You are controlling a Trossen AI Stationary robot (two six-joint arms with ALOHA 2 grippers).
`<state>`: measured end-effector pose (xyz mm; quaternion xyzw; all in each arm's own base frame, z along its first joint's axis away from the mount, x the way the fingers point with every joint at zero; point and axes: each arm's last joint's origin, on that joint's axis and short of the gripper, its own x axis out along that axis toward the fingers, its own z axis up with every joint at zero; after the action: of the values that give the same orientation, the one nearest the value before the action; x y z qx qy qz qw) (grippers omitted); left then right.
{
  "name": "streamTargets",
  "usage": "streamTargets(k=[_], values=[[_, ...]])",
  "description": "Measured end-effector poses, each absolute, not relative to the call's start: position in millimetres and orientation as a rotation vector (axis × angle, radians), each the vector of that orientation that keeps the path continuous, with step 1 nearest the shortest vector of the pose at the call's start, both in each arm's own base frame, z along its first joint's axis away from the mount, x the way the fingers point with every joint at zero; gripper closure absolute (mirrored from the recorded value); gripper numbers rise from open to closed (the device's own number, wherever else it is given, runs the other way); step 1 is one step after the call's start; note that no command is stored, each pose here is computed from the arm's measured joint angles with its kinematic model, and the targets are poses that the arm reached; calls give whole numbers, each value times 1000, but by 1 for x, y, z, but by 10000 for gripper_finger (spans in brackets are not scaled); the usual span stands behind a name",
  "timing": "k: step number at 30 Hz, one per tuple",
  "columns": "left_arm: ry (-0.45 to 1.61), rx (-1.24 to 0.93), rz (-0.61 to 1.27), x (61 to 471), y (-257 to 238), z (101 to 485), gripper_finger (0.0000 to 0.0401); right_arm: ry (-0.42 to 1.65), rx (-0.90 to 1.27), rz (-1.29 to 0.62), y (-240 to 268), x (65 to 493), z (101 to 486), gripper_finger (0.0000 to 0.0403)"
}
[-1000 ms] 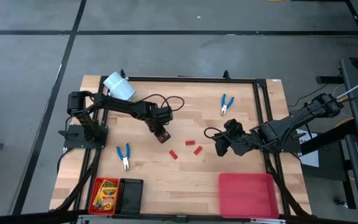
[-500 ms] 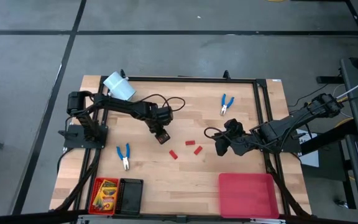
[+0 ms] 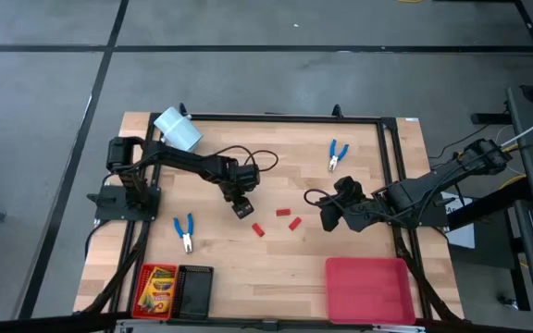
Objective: Pick & Place School Supplies
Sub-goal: Put the red eraser into the black basket
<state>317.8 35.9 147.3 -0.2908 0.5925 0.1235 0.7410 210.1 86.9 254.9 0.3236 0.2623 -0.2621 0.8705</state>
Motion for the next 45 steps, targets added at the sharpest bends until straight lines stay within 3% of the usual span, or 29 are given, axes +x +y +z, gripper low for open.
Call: streamTargets(k=[14, 18, 23, 27, 35, 45], values=[[1310, -558, 372, 315, 42, 145, 246, 554, 680, -544, 87, 210, 255, 295], [1321, -557, 388, 315, 42, 141, 285, 553, 677, -545, 87, 210, 255, 295], [1341, -575, 393, 316, 42, 137, 376, 552, 677, -546, 87, 210, 255, 295], [1344, -580, 405, 316, 43, 136, 396, 552, 677, -546, 87, 210, 255, 295], [1337, -603, 351, 313, 48, 141, 391, 550, 675, -548, 87, 210, 255, 295], [1283, -638, 249, 313, 42, 156, 323, 549, 690, -545, 91, 208, 254, 295]])
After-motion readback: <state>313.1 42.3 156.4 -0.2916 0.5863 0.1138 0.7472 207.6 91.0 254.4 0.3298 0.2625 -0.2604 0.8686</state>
